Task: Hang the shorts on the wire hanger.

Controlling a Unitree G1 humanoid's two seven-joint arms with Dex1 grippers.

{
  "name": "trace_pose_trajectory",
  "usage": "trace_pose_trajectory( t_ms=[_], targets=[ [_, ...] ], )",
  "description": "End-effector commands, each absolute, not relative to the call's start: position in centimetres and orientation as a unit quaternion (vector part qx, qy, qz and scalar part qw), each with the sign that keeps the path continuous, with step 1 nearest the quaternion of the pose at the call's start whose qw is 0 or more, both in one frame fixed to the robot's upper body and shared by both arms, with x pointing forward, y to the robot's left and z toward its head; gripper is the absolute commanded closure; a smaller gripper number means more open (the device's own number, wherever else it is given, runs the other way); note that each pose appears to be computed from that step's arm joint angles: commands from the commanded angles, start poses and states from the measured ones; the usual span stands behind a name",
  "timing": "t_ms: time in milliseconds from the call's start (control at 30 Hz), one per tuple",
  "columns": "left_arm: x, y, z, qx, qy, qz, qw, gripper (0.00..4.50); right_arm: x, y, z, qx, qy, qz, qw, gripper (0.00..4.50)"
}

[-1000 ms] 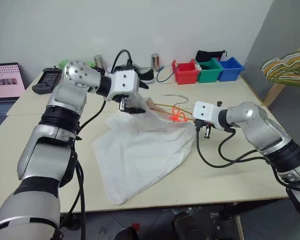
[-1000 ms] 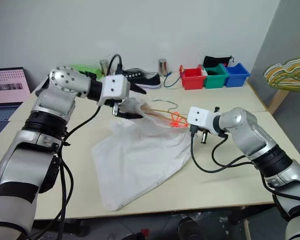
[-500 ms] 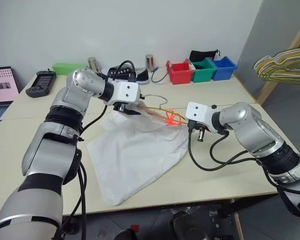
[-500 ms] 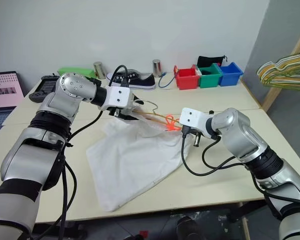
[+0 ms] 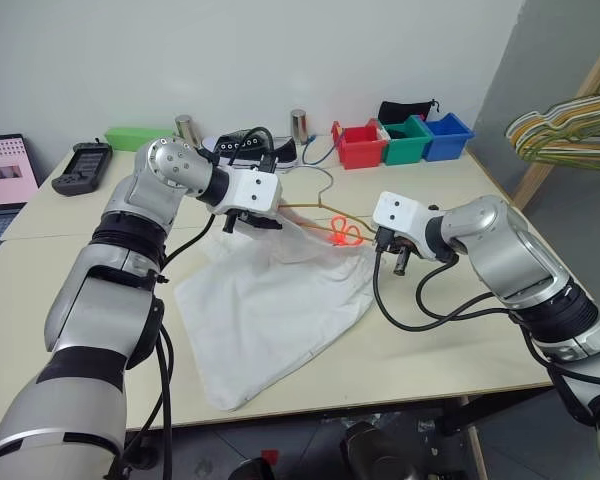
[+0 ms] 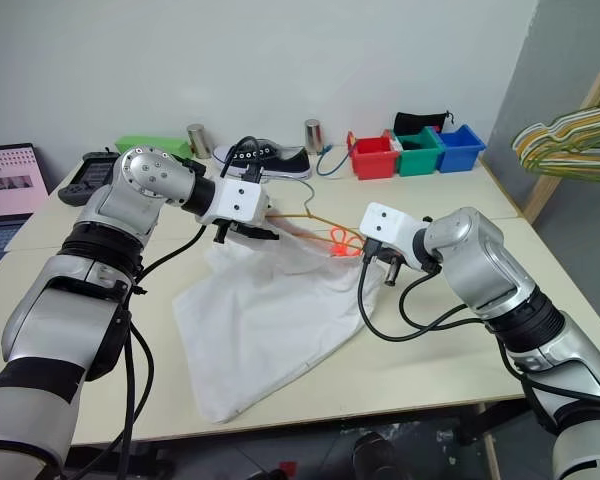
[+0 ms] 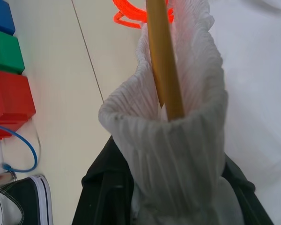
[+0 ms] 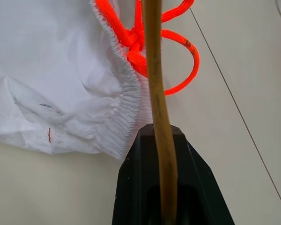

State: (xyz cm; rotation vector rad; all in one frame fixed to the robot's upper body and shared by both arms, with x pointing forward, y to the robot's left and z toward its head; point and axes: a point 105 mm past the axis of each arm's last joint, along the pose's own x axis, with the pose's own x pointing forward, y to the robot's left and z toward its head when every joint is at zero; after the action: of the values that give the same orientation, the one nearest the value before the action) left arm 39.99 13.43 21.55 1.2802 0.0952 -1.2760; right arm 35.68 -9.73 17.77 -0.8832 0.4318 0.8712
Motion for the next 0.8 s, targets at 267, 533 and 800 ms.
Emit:
trace_pose_trajectory(
  t_ms=[267,533,800],
  targets=[
    [40.4,13.3,23.9,0.540,-0.001,-0.522,0.661,3.36,35.0,-9.0,21.5,-0.423,0.129,0.425,0.790,2.32],
    [40.1,15.1,23.5,0.537,0.010,-0.508,0.674,3.36,34.8,-13.8,23.2,-0.415,0.163,0.390,0.806,0.52],
    [38.9,16.1,22.3,0.533,0.028,-0.514,0.671,3.36,37.3,-15.7,24.7,-0.391,0.139,0.319,0.852,0.04]
  ],
)
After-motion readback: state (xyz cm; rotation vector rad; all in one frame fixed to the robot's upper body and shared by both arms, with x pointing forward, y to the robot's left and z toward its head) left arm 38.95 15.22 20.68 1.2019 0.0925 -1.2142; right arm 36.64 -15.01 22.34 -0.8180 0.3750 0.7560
